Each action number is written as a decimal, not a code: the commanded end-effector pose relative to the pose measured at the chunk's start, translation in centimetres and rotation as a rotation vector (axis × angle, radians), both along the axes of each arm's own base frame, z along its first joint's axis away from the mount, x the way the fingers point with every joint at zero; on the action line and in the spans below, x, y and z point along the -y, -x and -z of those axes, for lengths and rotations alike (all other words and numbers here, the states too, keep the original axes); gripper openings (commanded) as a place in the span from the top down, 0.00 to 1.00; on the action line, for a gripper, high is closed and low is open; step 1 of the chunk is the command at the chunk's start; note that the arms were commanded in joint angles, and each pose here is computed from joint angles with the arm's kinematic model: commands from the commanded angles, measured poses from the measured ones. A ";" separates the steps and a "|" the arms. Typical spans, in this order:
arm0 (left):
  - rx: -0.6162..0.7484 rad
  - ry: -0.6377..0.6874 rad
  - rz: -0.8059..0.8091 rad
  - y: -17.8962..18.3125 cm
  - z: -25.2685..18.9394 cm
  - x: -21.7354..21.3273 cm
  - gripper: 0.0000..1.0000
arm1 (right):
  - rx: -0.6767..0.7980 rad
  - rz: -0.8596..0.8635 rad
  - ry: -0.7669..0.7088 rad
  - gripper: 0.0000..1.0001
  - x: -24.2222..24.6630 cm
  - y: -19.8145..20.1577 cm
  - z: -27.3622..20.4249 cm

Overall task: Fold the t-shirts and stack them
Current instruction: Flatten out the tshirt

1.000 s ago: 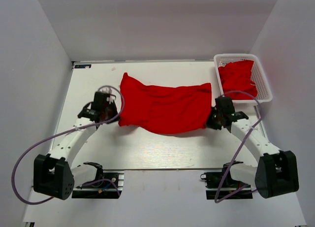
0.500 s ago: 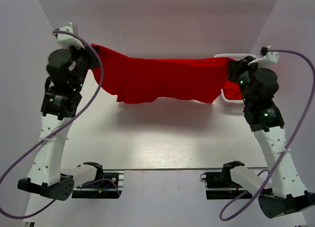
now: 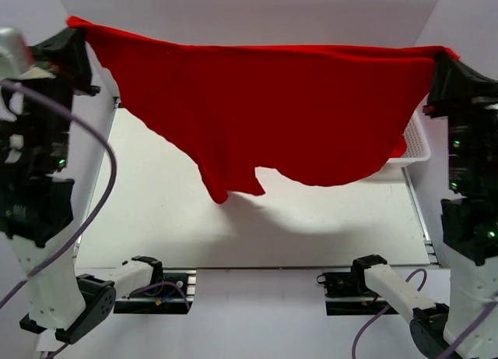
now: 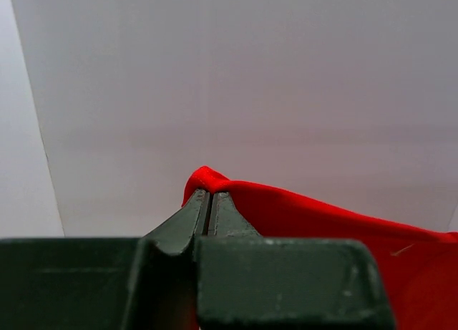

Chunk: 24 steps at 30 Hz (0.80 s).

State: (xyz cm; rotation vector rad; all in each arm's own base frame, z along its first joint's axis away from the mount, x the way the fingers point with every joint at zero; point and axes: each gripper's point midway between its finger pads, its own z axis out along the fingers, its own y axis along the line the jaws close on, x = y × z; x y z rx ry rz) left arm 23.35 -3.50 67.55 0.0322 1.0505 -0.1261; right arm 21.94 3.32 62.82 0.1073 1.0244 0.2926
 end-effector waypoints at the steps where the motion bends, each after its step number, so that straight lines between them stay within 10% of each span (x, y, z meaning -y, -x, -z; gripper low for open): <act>1: 0.177 -0.016 -0.069 6.0 -4.6 -2.4 1.00 | 0.144 0.038 0.029 1.00 1.3 4.3 -4.2; 13: 0.261 -0.065 -0.067 6.2 -7.0 -1.8 1.00 | 0.175 0.042 0.040 1.00 1.7 6.3 -4.6; 18: 0.025 -0.091 -0.120 -4.5 -0.1 -0.5 1.00 | 0.002 0.063 0.005 1.00 0.8 -1.2 2.1; 24: -0.448 -0.128 -0.155 -22.6 20.9 2.5 1.00 | -0.458 0.082 -0.018 1.00 -2.2 -15.5 20.0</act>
